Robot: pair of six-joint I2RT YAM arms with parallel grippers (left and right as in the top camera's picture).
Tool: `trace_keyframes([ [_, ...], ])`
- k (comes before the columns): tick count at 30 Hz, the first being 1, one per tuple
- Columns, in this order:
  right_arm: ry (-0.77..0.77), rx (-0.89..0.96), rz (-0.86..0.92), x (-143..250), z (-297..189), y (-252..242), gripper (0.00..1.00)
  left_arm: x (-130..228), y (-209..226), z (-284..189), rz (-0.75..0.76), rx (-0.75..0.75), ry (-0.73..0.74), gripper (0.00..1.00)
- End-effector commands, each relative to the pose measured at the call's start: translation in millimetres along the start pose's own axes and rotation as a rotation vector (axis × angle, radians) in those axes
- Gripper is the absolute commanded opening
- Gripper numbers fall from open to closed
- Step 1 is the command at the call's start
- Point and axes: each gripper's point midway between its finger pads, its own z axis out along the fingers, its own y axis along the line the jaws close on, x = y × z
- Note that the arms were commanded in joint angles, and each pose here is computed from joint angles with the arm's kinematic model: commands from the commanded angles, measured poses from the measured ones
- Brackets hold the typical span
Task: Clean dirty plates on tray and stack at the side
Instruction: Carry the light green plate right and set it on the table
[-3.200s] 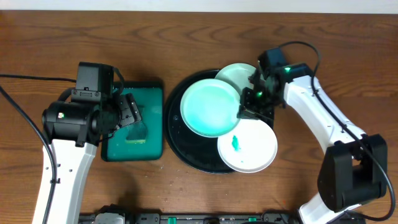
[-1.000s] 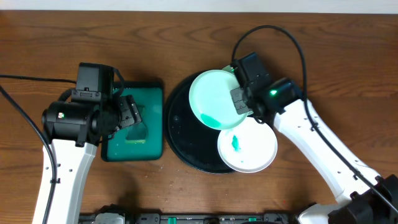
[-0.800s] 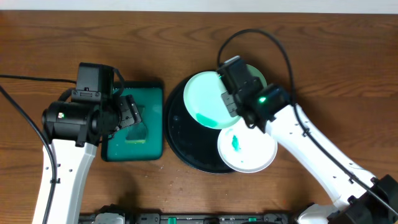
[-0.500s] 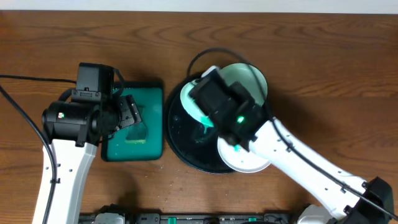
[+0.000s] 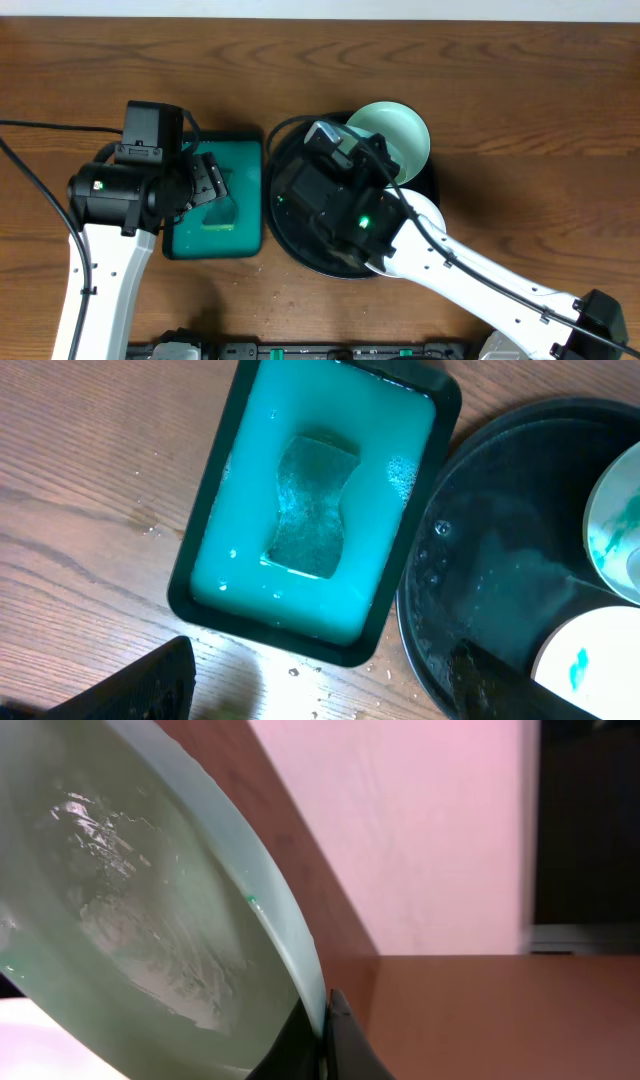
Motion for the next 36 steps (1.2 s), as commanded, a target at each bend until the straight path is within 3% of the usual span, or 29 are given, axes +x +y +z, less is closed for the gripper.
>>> trace_keyframes([
  [1,-0.021,0.103,-0.009,-7.1,-15.0,-20.2,0.01,0.7,0.3,1.8,-0.001,-0.003,0.008,0.81],
  [10,-0.058,0.206,-0.034,-14.5,-39.7,-28.7,0.01,0.7,0.3,1.8,-0.001,-0.003,0.008,0.81],
  [26,-0.093,0.115,-0.009,-19.6,-41.6,-11.6,0.01,0.0,2.0,1.8,-0.001,-0.013,0.004,0.81],
  [30,-0.112,-0.097,0.061,-21.6,-36.9,22.6,0.01,0.3,2.2,1.8,-0.001,-0.014,0.005,0.81],
  [36,-0.016,-0.603,0.379,-21.0,-33.7,89.4,0.01,0.9,2.4,1.8,-0.001,-0.015,0.007,0.81],
])
